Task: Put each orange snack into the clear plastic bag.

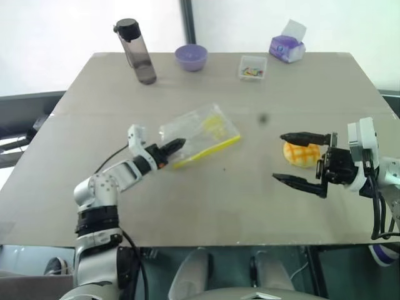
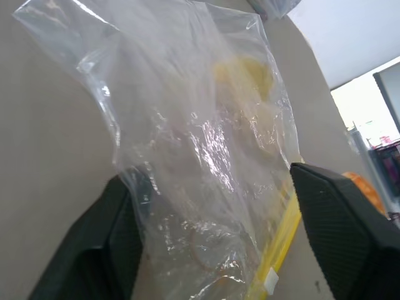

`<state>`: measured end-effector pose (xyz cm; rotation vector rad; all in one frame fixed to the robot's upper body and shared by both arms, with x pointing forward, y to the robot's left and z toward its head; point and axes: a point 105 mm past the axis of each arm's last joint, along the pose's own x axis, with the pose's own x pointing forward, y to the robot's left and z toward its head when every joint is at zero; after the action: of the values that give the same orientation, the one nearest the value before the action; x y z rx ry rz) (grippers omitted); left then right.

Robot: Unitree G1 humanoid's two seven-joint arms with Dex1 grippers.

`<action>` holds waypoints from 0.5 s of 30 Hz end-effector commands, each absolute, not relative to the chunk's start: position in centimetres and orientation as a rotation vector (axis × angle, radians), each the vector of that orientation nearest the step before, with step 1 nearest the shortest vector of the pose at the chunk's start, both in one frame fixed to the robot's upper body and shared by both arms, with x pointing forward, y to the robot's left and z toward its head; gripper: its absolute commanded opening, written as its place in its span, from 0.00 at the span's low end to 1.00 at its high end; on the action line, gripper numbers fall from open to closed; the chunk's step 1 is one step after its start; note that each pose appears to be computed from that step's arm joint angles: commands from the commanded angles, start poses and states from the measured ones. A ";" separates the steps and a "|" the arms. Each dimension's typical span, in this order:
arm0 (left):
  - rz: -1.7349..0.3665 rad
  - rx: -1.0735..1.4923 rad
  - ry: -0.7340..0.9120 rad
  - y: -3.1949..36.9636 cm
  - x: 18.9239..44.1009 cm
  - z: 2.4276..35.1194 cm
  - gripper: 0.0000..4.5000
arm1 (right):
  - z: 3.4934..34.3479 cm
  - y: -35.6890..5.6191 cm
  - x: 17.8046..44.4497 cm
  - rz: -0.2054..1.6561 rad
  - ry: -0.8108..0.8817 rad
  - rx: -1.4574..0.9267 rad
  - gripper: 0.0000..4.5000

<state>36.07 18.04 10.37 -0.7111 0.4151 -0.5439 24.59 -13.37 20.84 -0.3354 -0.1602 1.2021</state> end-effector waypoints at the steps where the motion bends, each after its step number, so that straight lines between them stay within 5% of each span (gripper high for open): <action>1: -0.587 -0.757 0.487 16.5 35.5 9.8 0.43 | 21.2 -12.9 24.2 1.195 -0.199 -0.369 1.00; 5: -0.585 -0.797 0.495 16.3 35.4 10.3 0.01 | 20.6 -12.8 24.6 1.180 -0.184 -0.381 1.00; 15: -0.847 -1.092 0.412 13.1 32.3 15.9 0.01 | 16.8 -10.8 27.7 1.059 -0.149 -0.525 1.00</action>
<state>33.04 13.35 13.51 -1.0547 0.4818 -0.7603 27.05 -11.68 16.33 -0.4717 -0.0878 1.0908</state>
